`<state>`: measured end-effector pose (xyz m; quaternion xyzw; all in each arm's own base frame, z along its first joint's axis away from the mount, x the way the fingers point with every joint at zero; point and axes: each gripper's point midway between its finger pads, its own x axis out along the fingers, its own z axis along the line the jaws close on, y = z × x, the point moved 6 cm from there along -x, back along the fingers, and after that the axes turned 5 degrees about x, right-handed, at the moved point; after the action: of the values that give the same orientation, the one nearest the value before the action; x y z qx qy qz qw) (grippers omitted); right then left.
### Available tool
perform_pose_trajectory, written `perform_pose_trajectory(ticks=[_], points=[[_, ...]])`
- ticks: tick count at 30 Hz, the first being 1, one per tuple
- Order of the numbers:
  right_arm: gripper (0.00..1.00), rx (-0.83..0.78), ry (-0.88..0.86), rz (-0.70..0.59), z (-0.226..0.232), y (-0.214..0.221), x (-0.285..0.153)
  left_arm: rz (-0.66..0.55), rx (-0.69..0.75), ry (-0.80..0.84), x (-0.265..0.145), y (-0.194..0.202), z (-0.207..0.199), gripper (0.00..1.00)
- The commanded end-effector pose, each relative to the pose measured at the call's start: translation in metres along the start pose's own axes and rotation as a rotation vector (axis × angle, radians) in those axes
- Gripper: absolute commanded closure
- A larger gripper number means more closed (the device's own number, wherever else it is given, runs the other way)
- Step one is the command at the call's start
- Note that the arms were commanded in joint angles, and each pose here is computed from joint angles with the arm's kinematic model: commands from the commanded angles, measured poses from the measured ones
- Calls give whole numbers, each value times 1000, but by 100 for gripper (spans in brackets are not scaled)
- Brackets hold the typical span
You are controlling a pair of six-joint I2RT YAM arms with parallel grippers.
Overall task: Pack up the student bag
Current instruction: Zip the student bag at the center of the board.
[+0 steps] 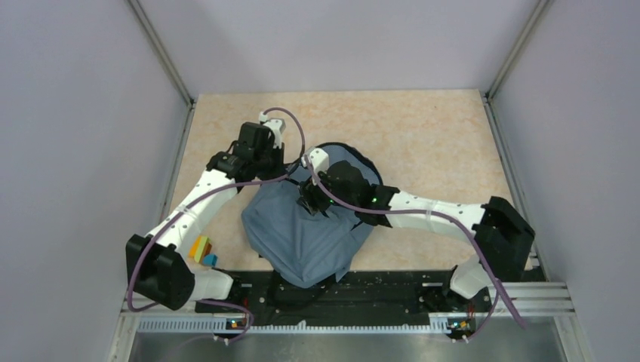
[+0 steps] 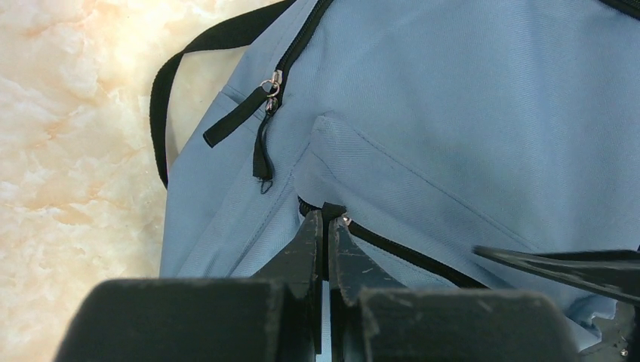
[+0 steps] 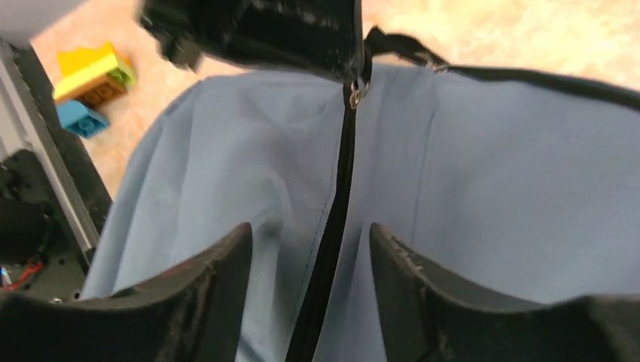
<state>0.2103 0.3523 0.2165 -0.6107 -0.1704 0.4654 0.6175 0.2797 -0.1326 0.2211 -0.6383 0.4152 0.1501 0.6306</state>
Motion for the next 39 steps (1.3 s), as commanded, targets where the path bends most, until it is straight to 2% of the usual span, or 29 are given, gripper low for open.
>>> perform_pose_trajectory(ticks=[1,2,4,6,7,14,21,30,34,39], points=[[47,5,-41,72,8,9,10,-95,23,24,-9,-14,-2,100],[51,5,-50,72,9,11,9,-93,22,25,-8,-14,-2,100],[67,11,-54,63,9,16,3,-94,20,23,-8,-14,-2,100],[93,16,-47,62,7,20,-3,-95,19,19,-7,-15,-2,100],[100,14,-42,66,5,23,-5,-96,17,17,-7,-15,-1,100],[100,-15,-25,91,-1,35,-28,-143,-28,-35,-10,-28,2,100],[100,-25,-49,22,1,23,-57,-162,-68,-123,-8,-44,12,100],[100,-4,-40,26,-1,32,-65,29,-112,-324,30,-8,58,100],[100,6,-43,20,-2,36,-69,123,-113,-327,44,5,64,100],[100,-5,-43,9,-2,32,-70,144,-119,-291,49,0,60,100]])
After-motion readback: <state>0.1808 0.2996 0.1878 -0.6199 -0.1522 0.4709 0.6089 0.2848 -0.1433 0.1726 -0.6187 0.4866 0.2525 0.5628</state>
